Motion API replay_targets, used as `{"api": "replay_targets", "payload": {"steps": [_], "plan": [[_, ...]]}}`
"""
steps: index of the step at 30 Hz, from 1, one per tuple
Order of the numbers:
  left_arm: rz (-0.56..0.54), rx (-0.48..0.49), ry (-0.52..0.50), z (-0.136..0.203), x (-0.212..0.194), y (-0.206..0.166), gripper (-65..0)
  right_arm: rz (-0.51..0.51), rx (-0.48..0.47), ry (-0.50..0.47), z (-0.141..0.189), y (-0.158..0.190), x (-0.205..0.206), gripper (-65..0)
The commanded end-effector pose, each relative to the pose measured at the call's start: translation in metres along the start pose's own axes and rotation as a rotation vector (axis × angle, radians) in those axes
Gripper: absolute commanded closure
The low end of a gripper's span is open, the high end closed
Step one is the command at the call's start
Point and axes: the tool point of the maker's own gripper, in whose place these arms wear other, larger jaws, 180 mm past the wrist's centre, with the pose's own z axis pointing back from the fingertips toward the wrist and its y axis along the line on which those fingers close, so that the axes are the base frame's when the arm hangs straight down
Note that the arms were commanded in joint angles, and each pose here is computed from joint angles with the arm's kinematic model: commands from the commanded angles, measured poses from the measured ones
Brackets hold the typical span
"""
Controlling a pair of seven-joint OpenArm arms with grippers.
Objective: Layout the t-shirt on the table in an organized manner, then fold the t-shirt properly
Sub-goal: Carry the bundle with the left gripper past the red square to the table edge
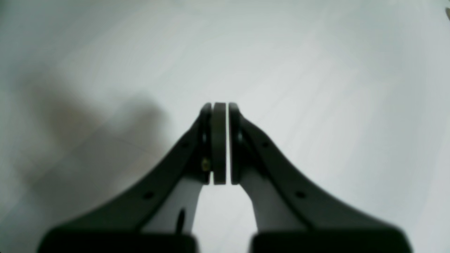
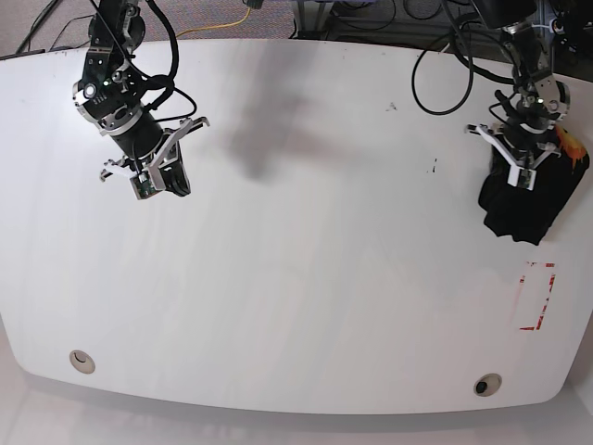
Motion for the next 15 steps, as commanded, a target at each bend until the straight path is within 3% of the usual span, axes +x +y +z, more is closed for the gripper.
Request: {"api": "replay_targets", "payload": {"steps": [1,9,15], "plan": [[-0.006,0.011,-0.028,0.005,0.007,0.01,0.0,0.017,-0.004,-0.059,0.004,-0.002,0.017,-0.8],[-0.008,0.075,-0.077,0.023,0.021,0.032,0.0,-0.008,0.001,-0.066,0.002,0.003,0.017,-0.8],[-0.038,0.05,-0.161,0.025,0.054,0.006,0.0,-0.014,0.002,-0.075,0.002,0.006,0.019,-0.8]]}}
